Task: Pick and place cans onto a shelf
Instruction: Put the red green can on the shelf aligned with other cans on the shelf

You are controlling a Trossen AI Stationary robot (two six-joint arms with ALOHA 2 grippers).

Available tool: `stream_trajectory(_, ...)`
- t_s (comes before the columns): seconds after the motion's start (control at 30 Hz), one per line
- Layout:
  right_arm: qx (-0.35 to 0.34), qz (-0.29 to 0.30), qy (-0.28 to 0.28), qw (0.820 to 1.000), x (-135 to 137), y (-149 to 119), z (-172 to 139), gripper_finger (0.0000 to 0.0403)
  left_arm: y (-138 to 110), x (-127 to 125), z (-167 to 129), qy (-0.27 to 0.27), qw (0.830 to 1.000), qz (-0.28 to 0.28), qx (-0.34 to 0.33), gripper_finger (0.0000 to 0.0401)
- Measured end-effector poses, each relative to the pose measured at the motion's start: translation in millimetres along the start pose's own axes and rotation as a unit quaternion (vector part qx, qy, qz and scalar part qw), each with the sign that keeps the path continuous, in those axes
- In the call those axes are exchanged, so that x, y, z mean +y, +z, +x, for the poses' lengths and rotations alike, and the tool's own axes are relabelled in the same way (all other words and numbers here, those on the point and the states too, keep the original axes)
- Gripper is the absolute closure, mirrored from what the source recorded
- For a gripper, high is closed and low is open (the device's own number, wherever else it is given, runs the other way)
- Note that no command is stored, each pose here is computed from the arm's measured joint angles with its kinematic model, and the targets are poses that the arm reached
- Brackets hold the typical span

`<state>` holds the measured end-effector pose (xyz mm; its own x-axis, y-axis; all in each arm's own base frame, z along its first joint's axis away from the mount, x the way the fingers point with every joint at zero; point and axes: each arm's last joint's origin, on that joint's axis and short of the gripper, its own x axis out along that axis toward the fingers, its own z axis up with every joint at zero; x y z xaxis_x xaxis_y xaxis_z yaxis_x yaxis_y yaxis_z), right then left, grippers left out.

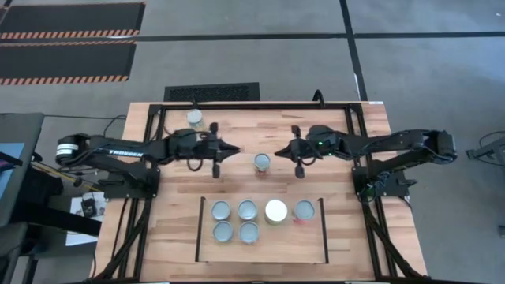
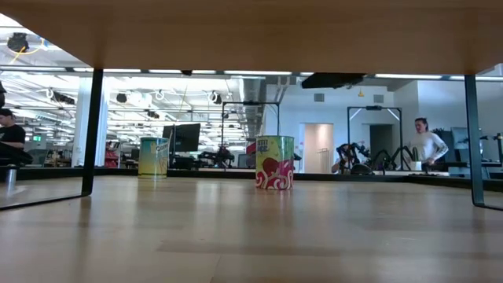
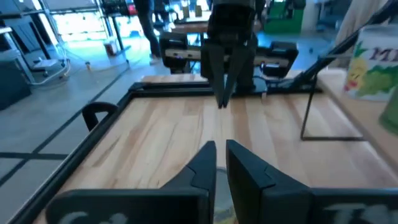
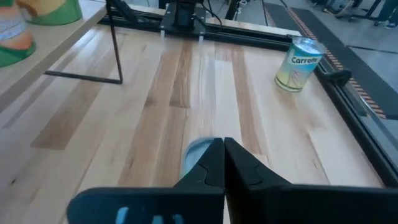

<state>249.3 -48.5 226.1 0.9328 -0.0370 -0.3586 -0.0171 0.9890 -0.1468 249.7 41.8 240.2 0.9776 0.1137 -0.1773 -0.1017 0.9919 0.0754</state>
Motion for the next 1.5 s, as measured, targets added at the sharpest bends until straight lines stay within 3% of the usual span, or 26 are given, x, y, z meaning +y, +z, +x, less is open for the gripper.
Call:
stream_trajectory(0.13, 0.032, -0.004, 0.0, 0.999, -6, 7, 14, 0.0373, -16, -3, -18, 0.001, 1.0, -0.019, -0.015, 0.0376)
stream_trajectory(0.33, 0.086, -0.016, 0.017, 0.996, -10, 11, 37, 0.0314, -38, -5, -36, 0.008, 0.999, -0.028, -0.023, 0.0376)
stream_trajectory(0.6, 0.157, -0.053, 0.064, 0.984, 1, 9, 66, 0.0219, -49, -6, -43, 0.023, 0.999, -0.036, -0.022, 0.0376)
stream_trajectory(0.77, 0.196, -0.065, 0.073, 0.976, 1, -1, 80, 0.0199, -49, -6, -43, 0.023, 0.999, -0.036, -0.024, 0.0376)
stream_trajectory(1.07, 0.244, -0.121, 0.033, 0.962, 0, -17, 94, 0.0245, -49, -5, -43, 0.036, 0.998, -0.035, -0.024, 0.0376)
stream_trajectory(1.5, 0.263, -0.096, -0.01, 0.96, -5, -10, 80, 0.0373, -53, -5, -43, 0.035, 0.998, -0.057, -0.002, 0.0376)
